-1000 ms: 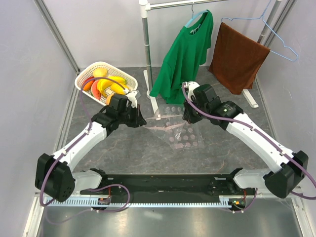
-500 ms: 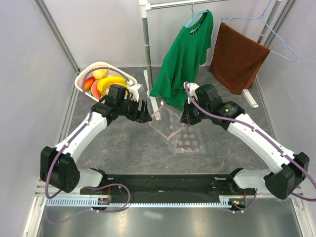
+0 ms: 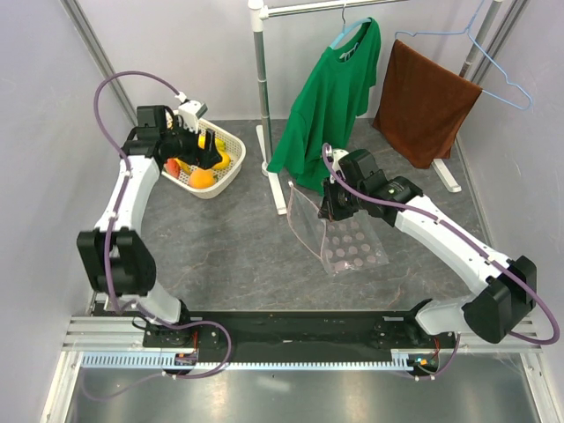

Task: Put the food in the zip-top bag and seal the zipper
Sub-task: Pick up the fake fruit from the bin.

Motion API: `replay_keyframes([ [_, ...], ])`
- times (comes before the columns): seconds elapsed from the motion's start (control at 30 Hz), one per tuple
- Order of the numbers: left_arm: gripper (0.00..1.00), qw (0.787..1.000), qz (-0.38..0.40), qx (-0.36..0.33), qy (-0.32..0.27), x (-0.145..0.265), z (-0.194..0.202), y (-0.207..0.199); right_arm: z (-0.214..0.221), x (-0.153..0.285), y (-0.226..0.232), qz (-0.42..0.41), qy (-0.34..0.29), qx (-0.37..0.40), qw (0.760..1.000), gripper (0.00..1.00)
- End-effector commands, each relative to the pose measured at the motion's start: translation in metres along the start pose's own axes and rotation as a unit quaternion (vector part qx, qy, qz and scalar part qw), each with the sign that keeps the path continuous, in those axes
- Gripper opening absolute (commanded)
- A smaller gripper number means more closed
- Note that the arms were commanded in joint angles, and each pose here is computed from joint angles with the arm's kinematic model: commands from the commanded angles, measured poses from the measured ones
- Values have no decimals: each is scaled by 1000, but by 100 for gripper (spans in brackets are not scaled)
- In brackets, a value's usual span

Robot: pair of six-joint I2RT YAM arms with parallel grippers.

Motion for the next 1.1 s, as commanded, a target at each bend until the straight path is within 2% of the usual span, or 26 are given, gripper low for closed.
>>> replay_keyframes([
  [0.0,86,995,-37,-57,69,-27,25,42,-14,3,5,-5,-37,-5,999,0],
  [0.27,93,985,-94,-7,142,-61,52,70,-14,4,4,2,-40,-5,999,0],
  [0.47,98,980,-79,28,178,-76,79,66,-13,-3,3,2,-33,-7,999,0],
  [0.63,98,976,-73,41,200,-88,93,65,-15,-7,4,-1,-29,-10,1000,0],
  [0.9,90,966,-83,42,240,-100,109,59,-15,-9,4,2,-28,-10,1000,0],
  [1.0,80,967,-94,41,232,-96,101,61,-15,-10,2,5,-27,-10,1000,0],
  [1.07,69,971,-99,39,216,-90,90,61,-15,-9,2,4,-28,-10,1000,0],
])
Point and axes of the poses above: each gripper's point midway between its finger pads, its own x axis back along the fingers, its own y axis along the line the jaws close on, z = x × y, the point moved 9 cm from there along x, back along the fingers, and after that the axes turned 10 degrees about -x, right-handed, at the moved point
